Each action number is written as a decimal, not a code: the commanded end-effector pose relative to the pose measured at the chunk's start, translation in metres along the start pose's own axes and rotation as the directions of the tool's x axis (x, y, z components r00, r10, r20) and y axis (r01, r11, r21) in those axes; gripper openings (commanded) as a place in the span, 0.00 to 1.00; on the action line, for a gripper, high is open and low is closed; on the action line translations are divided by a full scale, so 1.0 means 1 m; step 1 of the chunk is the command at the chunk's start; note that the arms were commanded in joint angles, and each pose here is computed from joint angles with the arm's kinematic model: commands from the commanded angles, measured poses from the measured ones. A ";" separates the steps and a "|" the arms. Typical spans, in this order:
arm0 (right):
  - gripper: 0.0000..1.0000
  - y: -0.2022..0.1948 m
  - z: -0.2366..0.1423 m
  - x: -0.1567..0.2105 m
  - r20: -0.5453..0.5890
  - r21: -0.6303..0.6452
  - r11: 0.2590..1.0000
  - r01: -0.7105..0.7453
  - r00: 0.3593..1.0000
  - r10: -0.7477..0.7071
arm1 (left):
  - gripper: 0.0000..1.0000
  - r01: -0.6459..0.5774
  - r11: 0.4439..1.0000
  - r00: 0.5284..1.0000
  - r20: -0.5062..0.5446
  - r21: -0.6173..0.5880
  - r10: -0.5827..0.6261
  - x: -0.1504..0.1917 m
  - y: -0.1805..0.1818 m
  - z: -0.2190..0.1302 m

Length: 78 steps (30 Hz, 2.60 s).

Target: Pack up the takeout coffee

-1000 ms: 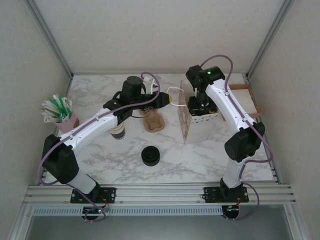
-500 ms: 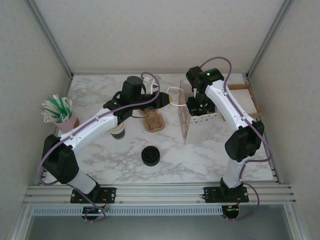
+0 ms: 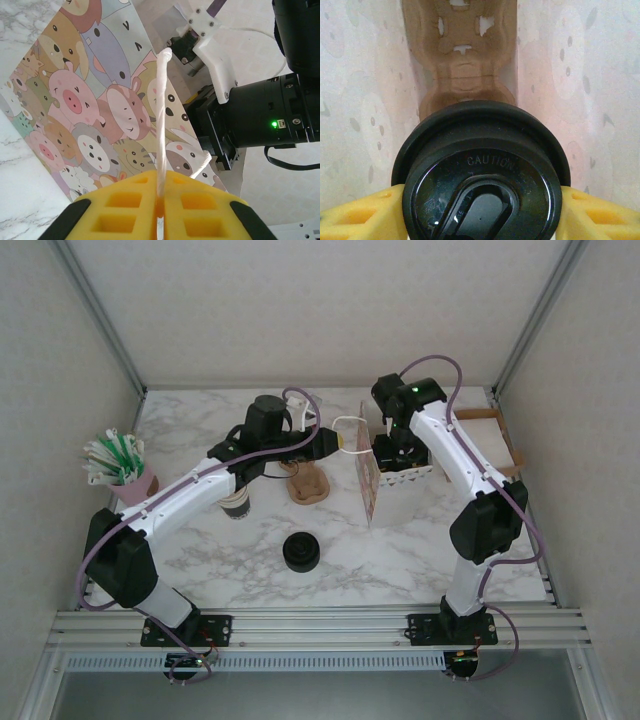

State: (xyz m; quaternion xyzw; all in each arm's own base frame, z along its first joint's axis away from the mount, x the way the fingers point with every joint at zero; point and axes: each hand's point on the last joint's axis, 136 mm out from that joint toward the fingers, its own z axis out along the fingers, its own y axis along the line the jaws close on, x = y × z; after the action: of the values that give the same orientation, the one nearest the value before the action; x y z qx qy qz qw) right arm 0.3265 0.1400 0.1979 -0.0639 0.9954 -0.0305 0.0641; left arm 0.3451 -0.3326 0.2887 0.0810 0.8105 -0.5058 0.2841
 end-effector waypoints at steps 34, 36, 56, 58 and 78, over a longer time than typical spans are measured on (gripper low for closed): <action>0.66 -0.001 0.019 0.006 -0.015 -0.038 0.999 -0.018 1.000 0.017 | 0.10 -0.003 1.000 0.999 0.034 0.015 0.003 0.001 -0.006 -0.016; 0.66 -0.001 0.019 0.007 -0.015 -0.039 0.999 -0.016 1.000 0.016 | 0.10 -0.002 1.000 0.999 0.038 0.014 0.002 0.001 -0.007 -0.017; 0.65 -0.002 0.016 0.009 -0.012 -0.042 0.999 -0.020 1.000 0.020 | 0.10 -0.004 1.000 0.999 0.044 0.016 0.004 0.002 -0.009 -0.020; 0.65 -0.002 0.016 0.009 -0.012 -0.040 0.999 -0.022 1.000 0.022 | 0.10 -0.003 1.000 0.999 0.044 0.016 0.002 0.002 -0.009 -0.021; 0.66 -0.008 0.012 0.018 -0.047 -0.011 1.000 -0.025 0.999 0.024 | 0.10 -0.006 1.000 0.999 0.049 0.015 0.005 0.001 -0.010 -0.023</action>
State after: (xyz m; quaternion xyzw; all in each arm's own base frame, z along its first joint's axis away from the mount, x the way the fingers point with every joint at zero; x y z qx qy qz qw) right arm 0.3229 0.1368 0.1759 -0.0558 0.9969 -0.0183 0.0521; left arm 0.3329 -0.3238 0.2859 0.0734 0.8114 -0.5069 0.2817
